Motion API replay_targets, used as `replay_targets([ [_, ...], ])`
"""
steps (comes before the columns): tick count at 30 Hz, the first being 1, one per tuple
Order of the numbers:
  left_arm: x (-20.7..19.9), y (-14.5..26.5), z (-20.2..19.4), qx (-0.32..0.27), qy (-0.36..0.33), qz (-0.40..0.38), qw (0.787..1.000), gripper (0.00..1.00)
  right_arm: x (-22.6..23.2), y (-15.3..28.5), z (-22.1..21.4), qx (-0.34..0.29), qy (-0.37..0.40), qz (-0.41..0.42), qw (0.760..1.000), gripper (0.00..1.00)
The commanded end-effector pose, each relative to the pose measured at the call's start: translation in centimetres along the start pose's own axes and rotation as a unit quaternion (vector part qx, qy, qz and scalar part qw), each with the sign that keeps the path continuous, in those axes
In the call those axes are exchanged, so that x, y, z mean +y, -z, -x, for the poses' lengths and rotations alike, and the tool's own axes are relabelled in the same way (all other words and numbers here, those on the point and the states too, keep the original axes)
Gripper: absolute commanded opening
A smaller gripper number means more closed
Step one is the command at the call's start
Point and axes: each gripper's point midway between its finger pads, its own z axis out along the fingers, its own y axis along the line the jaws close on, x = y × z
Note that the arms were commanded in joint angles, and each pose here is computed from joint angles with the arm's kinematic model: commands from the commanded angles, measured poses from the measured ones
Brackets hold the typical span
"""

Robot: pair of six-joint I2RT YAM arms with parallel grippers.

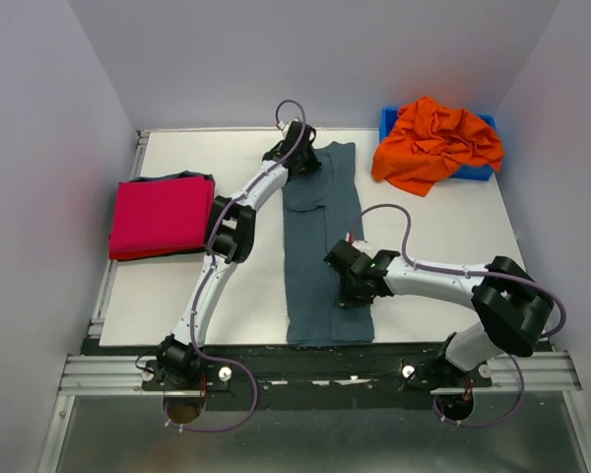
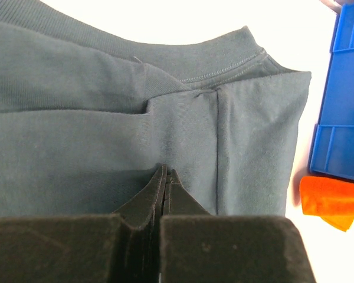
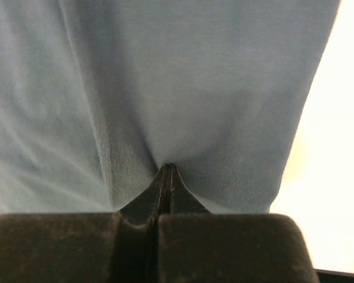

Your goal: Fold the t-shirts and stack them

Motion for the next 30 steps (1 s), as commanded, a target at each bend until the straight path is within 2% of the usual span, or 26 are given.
replay_targets([
  [1, 2.2, -1.6, -2.3, 0.038, 0.015, 0.005, 0.999, 0.00, 3.2, -0.4, -2.4, 0.047, -0.012, 0.050, 0.998, 0.01],
  [5, 0.5, -1.8, -2.0, 0.037, 0.034, -0.049, 0.998, 0.00, 2.8, 1.3, -0.6, 0.012, -0.001, 0.044, 0.999, 0.01],
  [8, -0.4, -1.5, -0.7, 0.020, 0.028, -0.061, 0.998, 0.00, 2.0, 3.0, -0.3, 0.001, 0.001, 0.058, 0.998, 0.03],
  [9, -0.4, -1.4, -0.2, 0.013, 0.022, -0.059, 0.998, 0.00, 1.7, 3.5, -0.4, -0.003, 0.000, 0.063, 0.998, 0.07],
  [10, -0.4, -1.3, 0.4, 0.004, 0.020, -0.056, 0.998, 0.00, 1.3, 3.9, -0.6, -0.007, -0.002, 0.067, 0.998, 0.21],
  [12, -0.3, -1.1, 1.1, -0.003, 0.024, -0.059, 0.998, 0.00, 0.3, 4.6, -1.4, -0.006, -0.003, 0.073, 0.997, 0.39],
  [14, -1.7, -0.3, 2.0, -0.004, 0.024, -0.093, 0.995, 0.01, -1.1, 4.7, -2.6, 0.003, -0.008, 0.069, 0.998, 0.41],
  [16, -3.2, 1.1, 2.8, -0.005, 0.011, -0.113, 0.994, 0.14, -2.3, 4.4, -4.0, 0.018, -0.018, 0.063, 0.998, 0.42],
  [20, -5.1, 5.0, 4.7, -0.010, -0.028, -0.122, 0.992, 0.50, -3.7, 4.0, -6.0, 0.038, -0.033, 0.062, 0.997, 0.43],
  [23, -6.7, 8.9, 6.5, -0.012, -0.049, -0.131, 0.990, 0.62, -4.2, 3.8, -7.0, 0.051, -0.041, 0.065, 0.996, 0.43],
  [26, -7.9, 13.1, 6.9, 0.001, -0.067, -0.135, 0.989, 0.70, -3.6, 3.6, -8.3, 0.075, -0.038, 0.097, 0.992, 0.43],
  [28, -7.7, 15.7, 6.5, 0.017, -0.078, -0.124, 0.989, 0.80, -3.8, 3.3, -8.8, 0.085, -0.039, 0.096, 0.991, 0.43],
  [30, -6.5, 18.5, 6.1, 0.031, -0.090, -0.083, 0.992, 0.82, -4.4, 2.9, -9.2, 0.094, -0.033, 0.081, 0.992, 0.40],
])
